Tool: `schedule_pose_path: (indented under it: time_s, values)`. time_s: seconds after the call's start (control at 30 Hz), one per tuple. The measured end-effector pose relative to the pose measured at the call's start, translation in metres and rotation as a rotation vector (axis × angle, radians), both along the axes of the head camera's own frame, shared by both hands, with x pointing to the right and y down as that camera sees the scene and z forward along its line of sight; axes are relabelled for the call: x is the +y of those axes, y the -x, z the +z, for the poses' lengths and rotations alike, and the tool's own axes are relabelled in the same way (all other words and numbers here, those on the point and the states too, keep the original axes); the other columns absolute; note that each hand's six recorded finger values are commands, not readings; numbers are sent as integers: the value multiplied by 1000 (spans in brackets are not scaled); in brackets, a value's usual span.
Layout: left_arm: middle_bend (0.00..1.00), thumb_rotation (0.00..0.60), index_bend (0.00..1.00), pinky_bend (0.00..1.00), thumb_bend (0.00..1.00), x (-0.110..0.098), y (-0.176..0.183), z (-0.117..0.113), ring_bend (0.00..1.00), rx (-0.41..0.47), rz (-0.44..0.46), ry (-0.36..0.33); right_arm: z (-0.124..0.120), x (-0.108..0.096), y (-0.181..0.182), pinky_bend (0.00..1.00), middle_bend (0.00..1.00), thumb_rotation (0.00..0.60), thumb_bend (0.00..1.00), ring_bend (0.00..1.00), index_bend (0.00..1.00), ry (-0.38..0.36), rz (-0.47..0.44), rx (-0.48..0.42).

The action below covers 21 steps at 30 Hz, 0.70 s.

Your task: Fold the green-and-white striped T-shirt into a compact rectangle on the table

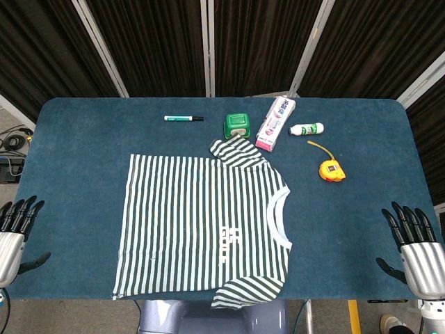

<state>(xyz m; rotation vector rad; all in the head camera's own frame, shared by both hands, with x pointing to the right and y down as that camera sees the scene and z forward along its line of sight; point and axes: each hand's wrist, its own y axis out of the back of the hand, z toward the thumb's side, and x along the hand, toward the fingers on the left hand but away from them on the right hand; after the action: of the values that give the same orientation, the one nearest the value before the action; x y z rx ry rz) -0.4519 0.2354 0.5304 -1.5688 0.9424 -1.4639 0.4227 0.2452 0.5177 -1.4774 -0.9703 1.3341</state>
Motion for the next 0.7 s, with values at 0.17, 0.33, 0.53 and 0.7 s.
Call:
schedule_pose_path:
  time_s: [0.17,0.33,0.53,0.7]
  values:
    - [0,600,0,0,0,0,0,0,0,1,-1,3,5,2,2,0,0,600,0,0,16,31,-8,-8]
    - [0,600,0,0,0,-2,-2,0,0,7,-2,-1,20,7,13,0,0,600,0,0,168,109,-79,-28]
    - [0,600,0,0,0,-5,-1,9,0,-8,-13,14,50,21,46,0,10,600,0,0,342,274,-335,-138]
    - [0,600,0,0,0,-7,3,15,0,-34,-28,17,87,35,74,0,47,600,5,0,376,362,-595,-153]
